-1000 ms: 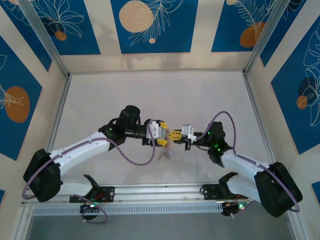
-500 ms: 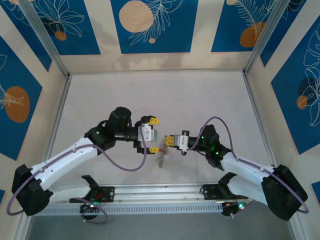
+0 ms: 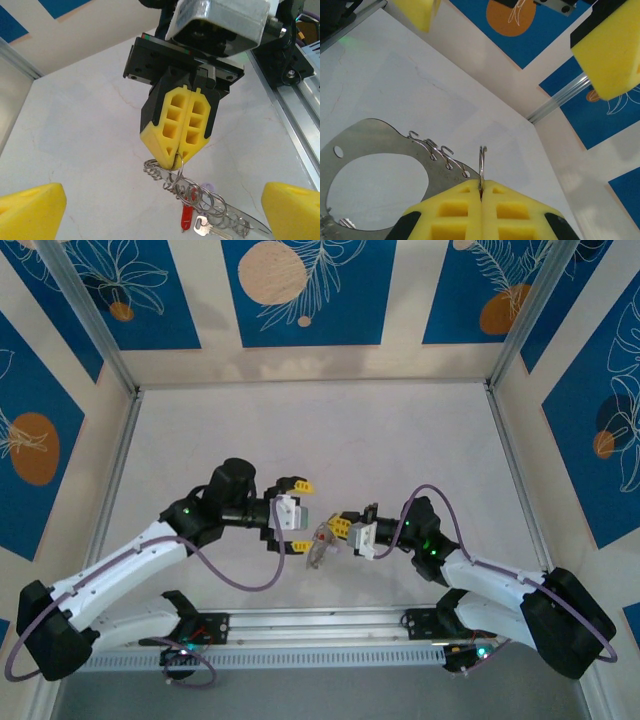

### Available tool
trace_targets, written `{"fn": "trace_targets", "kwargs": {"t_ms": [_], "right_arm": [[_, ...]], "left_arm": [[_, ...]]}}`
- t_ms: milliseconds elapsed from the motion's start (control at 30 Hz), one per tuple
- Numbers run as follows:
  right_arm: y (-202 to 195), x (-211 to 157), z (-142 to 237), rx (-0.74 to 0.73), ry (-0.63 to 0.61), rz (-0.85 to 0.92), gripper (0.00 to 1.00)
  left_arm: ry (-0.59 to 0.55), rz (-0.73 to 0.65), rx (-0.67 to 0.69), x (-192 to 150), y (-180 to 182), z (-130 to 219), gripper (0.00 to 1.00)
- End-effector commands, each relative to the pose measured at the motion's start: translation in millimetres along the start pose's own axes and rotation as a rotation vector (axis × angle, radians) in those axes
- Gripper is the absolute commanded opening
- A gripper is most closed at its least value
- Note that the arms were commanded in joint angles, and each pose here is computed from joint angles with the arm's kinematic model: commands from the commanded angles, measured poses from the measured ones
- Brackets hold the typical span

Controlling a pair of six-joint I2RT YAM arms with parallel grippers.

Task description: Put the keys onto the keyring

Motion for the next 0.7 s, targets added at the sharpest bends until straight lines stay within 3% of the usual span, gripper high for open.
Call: {"fn": "trace_targets", "kwargs": {"t_ms": [0,167,300,467,567,667], "right_arm": [[-5,6,2,-0.043,-0.026,0.033,0.00],[-37,4,12,-0.201,0.038,-0.202,0.00],[-62,10,27,-0.392,0.010,-0.274,0.00],[-76,8,37,-0.480,0.019,-0.278,0.00],[-82,3,44,-0.499,0.026,-0.315,0.00],[-93,-4,50,-0.555,0.028,-0.370,0.00]], "left_arm": [[-0.007,-0.002,0.047,6,4,8,1.00],[0.041,0.178,0.134,15,28,9,1.00],[0.027,0.379,0.251,17,50,5,1.00],[0.023,0.496,0.300,11,60,-5,1.00],[-0.038,0.477,0.208,14,58,-16,1.00],[-0.043,0.328,0.123,9,43,-35,1.00]]}}
Point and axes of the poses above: each hand's point on the last joint's axis, 136 mm out from that joint toward the fingers, its own z axis back along the fingers, its own y axis along the line the jaws close on, x = y × z, the point moved 9 cm from there along z, back along the fingers, and after that the axes turned 8 degrees about -z, right-handed, at the moved point
